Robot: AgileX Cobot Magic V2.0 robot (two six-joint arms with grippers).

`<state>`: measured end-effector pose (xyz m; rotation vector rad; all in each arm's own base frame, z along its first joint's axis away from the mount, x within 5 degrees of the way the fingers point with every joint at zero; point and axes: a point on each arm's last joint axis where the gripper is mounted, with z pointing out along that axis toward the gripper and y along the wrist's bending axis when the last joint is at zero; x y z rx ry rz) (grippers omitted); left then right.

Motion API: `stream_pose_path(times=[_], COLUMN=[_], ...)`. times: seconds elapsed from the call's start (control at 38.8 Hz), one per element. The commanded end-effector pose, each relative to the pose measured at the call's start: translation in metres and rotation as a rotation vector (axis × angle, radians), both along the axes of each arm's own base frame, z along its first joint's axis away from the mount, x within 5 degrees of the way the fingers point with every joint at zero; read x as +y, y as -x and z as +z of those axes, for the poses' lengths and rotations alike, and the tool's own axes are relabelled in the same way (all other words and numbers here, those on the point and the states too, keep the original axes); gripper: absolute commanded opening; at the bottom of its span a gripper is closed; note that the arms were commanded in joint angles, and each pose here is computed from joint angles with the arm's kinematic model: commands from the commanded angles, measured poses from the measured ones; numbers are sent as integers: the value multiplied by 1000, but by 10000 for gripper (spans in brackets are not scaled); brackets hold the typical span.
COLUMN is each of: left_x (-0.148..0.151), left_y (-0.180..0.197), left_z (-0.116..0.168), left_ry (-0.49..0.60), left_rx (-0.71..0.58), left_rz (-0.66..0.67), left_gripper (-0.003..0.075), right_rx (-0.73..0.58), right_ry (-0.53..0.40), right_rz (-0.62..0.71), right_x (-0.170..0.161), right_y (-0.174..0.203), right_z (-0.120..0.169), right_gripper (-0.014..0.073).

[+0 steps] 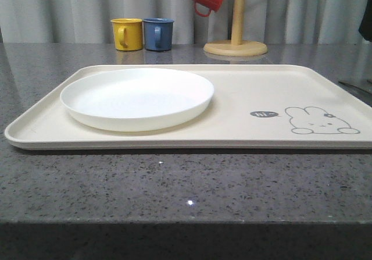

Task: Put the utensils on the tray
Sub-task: 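Reach the right gripper down to the steel fork, then grasp the fork with the right gripper and carry it over the tray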

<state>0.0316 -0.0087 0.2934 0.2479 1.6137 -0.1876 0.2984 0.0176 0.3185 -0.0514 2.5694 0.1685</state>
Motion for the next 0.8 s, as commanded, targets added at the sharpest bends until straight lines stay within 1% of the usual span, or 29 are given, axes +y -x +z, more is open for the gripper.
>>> stream_pose_path(times=[0.0, 0.15, 0.31, 0.41, 0.46, 0.77], left_x=[0, 0, 0, 0, 0, 0], left_y=[1, 1, 1, 1, 1, 1], left_z=[16, 16, 16, 16, 16, 16], left_ry=[43, 43, 43, 43, 43, 43], left_rx=[-93, -93, -93, -93, -93, -93], left_rz=[-2, -2, -2, -2, -2, -2], left_gripper=[-18, -18, -18, -18, -18, -18], right_rx=[-79, -27, 61, 105, 119, 164], right_ry=[5, 5, 13, 18, 23, 40], right_rz=[-2, 1, 8, 11, 12, 15], right_x=[-1, -1, -1, -1, -1, -2], right_y=[-1, -5, -13, -17, -19, -27], right_z=[18, 8, -10, -20, -24, -41], right_gripper=[320, 319, 322, 343, 353, 354])
